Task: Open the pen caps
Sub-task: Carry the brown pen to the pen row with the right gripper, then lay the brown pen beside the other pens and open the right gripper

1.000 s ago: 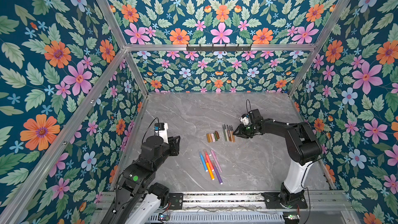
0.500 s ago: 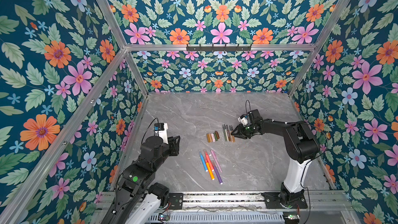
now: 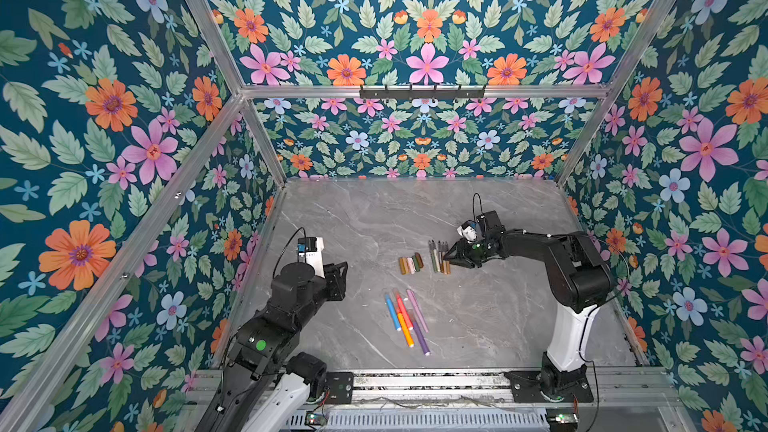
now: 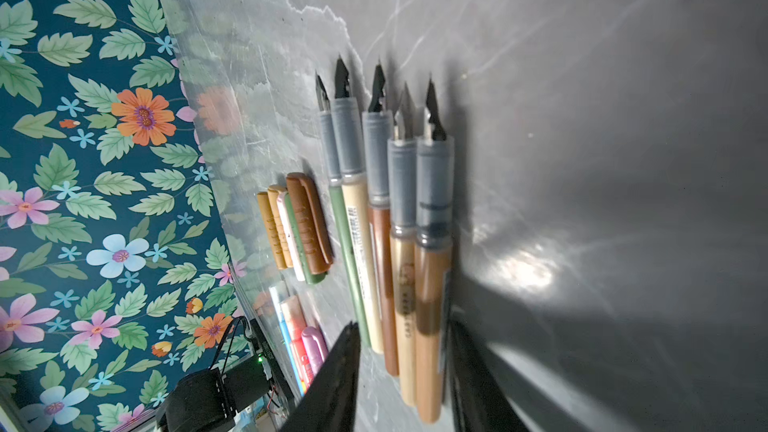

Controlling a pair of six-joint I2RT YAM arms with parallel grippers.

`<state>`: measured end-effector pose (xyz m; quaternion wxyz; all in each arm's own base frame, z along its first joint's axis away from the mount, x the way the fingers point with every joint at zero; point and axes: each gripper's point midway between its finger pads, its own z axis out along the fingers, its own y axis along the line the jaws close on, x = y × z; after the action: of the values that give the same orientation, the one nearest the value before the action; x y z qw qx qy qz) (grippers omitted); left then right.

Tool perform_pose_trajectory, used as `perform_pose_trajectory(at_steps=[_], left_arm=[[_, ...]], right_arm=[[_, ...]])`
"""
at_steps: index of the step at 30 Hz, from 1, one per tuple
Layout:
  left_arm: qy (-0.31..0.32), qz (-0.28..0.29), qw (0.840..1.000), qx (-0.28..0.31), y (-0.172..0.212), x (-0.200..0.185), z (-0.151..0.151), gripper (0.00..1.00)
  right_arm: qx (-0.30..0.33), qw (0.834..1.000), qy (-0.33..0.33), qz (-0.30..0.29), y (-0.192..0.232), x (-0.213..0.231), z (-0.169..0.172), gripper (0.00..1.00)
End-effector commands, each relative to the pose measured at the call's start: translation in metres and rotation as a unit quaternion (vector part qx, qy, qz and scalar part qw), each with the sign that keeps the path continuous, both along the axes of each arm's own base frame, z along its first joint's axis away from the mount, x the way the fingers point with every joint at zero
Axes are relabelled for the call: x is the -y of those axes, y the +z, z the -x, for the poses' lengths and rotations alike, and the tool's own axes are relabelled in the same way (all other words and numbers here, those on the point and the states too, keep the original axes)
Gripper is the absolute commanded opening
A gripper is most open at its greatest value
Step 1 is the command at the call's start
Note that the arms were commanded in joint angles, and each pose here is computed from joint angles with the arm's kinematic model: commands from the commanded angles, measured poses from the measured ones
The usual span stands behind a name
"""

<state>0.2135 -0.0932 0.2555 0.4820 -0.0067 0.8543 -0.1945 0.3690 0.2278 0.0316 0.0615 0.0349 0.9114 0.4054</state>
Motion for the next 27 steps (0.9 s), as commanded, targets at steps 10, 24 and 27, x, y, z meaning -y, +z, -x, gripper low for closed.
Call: perform_pose_trajectory(at_steps=[10,24,27], left_arm=[[-0.002,-0.001,1.0,0.011,0.005,0.0,-0.001,0.4],[-0.002,-0.001,1.0,0.011,0.005,0.0,-0.001,0.4],[-0.002,-0.001,1.0,0.011,0.004,0.0,-0.002,0.4]], right_arm=[[-0.01,1.0,-0.006,0.025,-0.006,0.004,-0.003,0.38],[-0.011,0.999,-0.008,0.043,-0.009,0.003,-0.019,0.4],[-0.011,0.999,-0.007,0.042,-0.009,0.002,-0.022,0.4]])
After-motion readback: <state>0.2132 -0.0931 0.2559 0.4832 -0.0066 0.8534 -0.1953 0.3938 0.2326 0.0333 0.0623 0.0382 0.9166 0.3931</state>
